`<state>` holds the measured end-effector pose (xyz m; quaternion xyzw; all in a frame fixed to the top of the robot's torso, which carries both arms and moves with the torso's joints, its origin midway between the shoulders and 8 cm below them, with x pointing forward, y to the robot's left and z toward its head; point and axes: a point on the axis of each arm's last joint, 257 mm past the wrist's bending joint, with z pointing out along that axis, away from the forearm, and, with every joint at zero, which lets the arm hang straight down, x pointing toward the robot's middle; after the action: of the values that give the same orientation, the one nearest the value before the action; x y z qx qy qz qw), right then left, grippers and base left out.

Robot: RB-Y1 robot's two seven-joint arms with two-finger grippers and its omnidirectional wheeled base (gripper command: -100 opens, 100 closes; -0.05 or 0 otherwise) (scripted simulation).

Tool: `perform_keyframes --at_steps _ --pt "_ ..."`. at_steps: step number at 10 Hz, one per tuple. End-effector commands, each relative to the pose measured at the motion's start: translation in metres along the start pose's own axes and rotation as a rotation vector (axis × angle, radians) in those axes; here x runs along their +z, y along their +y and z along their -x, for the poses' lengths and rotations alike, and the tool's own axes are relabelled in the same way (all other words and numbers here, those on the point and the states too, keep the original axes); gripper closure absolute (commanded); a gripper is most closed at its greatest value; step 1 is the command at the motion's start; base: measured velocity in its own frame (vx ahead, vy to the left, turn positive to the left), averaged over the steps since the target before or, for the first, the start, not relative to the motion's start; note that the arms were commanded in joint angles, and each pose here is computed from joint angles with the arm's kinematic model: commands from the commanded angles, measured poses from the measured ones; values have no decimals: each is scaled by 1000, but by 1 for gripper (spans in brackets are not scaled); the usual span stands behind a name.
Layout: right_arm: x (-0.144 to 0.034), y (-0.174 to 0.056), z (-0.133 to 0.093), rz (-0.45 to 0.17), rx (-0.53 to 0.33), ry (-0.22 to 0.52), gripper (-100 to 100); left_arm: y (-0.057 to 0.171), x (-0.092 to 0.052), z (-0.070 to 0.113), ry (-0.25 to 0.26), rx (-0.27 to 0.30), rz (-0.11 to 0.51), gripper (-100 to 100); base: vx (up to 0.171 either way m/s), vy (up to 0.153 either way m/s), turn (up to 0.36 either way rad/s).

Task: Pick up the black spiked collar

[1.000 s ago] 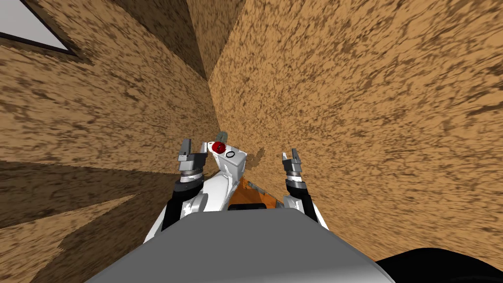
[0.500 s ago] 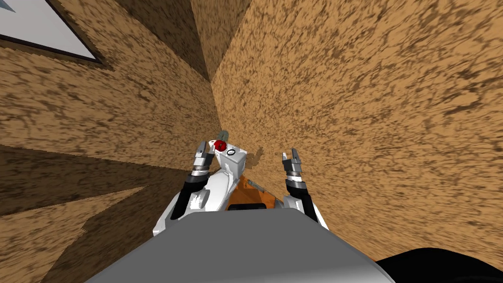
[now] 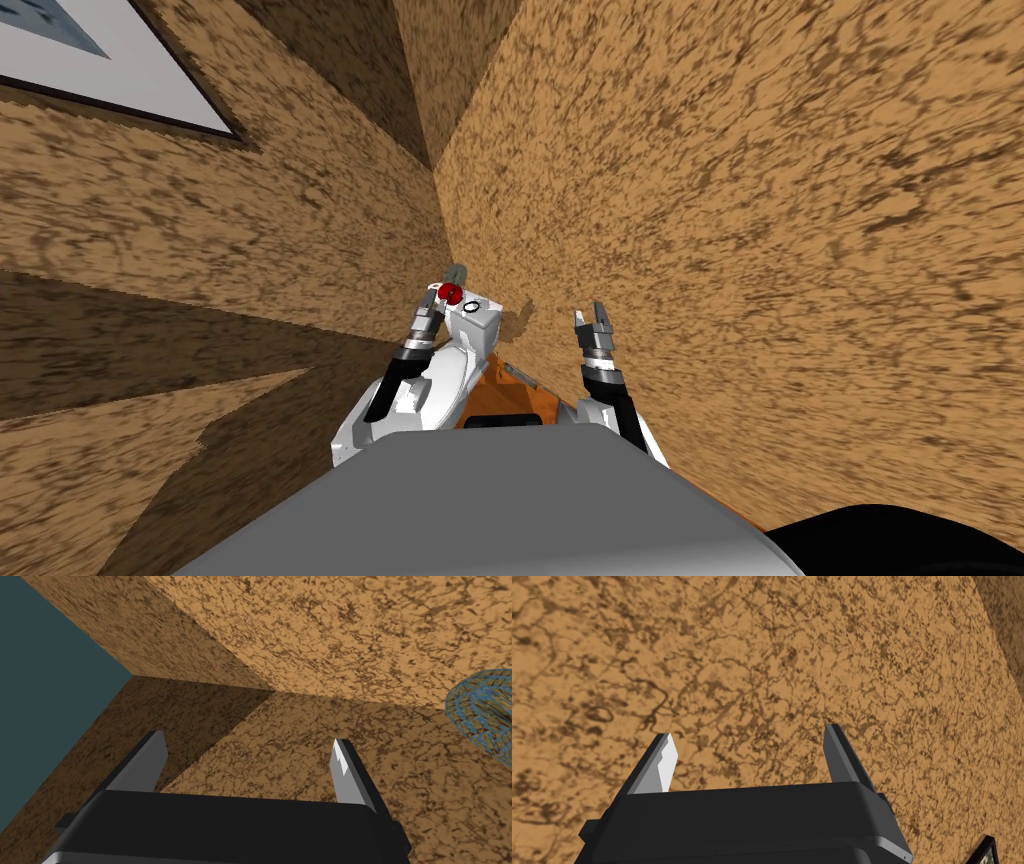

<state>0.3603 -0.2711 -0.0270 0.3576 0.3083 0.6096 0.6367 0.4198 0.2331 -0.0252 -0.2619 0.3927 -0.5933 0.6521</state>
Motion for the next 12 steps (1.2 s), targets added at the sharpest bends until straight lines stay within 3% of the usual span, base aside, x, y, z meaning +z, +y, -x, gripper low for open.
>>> perform_keyframes --at_steps 1,4,9,10,11,12 --pt "0 0 0 0 0 0 0 18 1 -1 7 2 36 -100 -38 -19 13" --pt "0 0 0 0 0 0 0 56 12 -5 35 12 121 -100 -61 -17 12" --pt "0 0 0 0 0 0 0 115 14 -7 59 25 258 -100 -53 -18 1" --pt "0 0 0 0 0 0 0 129 21 -9 69 31 293 -100 -59 -16 -12" --pt "0 0 0 0 0 0 0 140 16 -8 69 32 318 -100 -48 -16 -12" --pt "0 0 0 0 0 0 0 150 24 -8 79 39 347 -100 -52 -18 -14"
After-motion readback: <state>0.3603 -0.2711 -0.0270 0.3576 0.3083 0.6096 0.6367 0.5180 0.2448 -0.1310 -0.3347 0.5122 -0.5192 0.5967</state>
